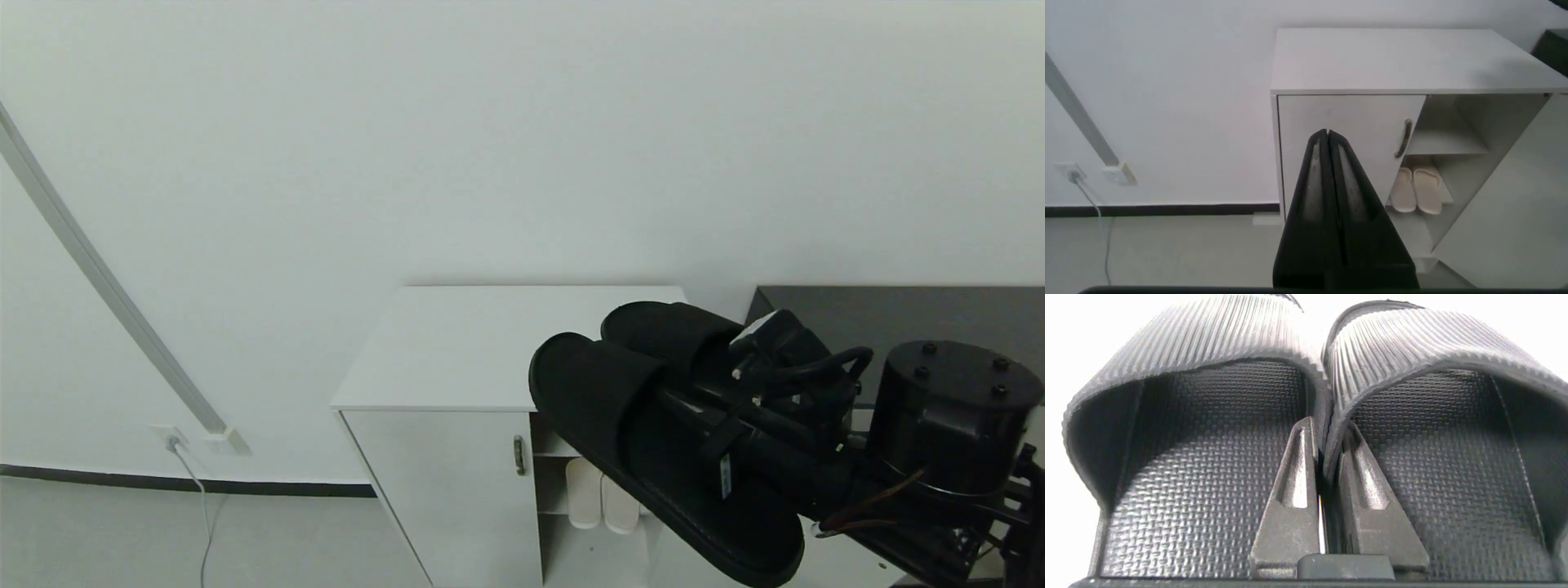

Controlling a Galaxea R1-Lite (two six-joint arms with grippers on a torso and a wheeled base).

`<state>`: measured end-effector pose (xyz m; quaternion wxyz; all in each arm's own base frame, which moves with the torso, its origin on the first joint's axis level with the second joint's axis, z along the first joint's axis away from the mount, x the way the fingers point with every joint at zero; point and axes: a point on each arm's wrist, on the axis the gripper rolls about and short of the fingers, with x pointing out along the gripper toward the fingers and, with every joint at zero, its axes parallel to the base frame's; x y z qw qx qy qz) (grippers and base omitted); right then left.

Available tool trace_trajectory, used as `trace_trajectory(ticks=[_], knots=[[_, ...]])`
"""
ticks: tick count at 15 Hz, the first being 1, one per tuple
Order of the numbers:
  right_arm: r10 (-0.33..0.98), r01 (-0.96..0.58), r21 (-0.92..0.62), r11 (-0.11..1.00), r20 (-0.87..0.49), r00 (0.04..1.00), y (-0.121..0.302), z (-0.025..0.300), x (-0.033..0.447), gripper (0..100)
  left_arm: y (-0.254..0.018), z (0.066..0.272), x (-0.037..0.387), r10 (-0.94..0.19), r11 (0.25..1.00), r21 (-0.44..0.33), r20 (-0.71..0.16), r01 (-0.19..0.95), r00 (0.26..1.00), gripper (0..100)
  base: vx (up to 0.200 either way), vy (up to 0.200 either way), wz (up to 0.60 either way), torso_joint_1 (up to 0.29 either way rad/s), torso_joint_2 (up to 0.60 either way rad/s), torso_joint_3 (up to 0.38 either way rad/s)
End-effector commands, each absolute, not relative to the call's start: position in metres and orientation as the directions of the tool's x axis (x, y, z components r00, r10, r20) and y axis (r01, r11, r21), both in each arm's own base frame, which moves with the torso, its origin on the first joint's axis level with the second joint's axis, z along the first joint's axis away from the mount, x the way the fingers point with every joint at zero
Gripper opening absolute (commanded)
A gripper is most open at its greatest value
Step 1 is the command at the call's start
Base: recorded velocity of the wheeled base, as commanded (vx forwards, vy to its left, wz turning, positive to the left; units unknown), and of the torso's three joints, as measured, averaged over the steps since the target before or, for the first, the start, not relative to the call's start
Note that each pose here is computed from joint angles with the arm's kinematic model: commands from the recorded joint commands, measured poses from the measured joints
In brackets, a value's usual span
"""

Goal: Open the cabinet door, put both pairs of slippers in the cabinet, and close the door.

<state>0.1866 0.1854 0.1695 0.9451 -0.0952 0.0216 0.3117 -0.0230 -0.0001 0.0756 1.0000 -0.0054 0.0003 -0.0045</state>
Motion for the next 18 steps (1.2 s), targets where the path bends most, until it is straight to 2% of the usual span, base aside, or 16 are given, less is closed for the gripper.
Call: trace_trajectory(ticks=[1, 7, 18], knots=[[0.583, -0.592, -0.168, 0.788, -0.106, 0.806, 0.1853, 0.1679, 0.1872, 0, -0.0001, 0.0756, -0.0229, -0.009, 1.0, -0.011, -0.002, 0.009, 1.0, 0, 0.0, 0.0, 0.0, 0.0, 0.0, 0.0], [0.584, -0.594, -0.169, 0.786, -0.112, 0.804, 0.1848, 0.1664, 0.1866, 0, -0.0001, 0.0756, -0.0229, -0.008, 1.0, -0.012, -0.002, 0.008, 1.0, 0, 0.0, 0.0, 0.0, 0.0, 0.0, 0.0], [0.586, -0.6, -0.172, 0.782, -0.125, 0.8, 0.1837, 0.1628, 0.1849, 0, -0.0001, 0.0756, -0.0229, -0.006, 1.0, -0.014, -0.002, 0.006, 1.0, 0, 0.0, 0.0, 0.0, -0.008, 0.02, 0.112]])
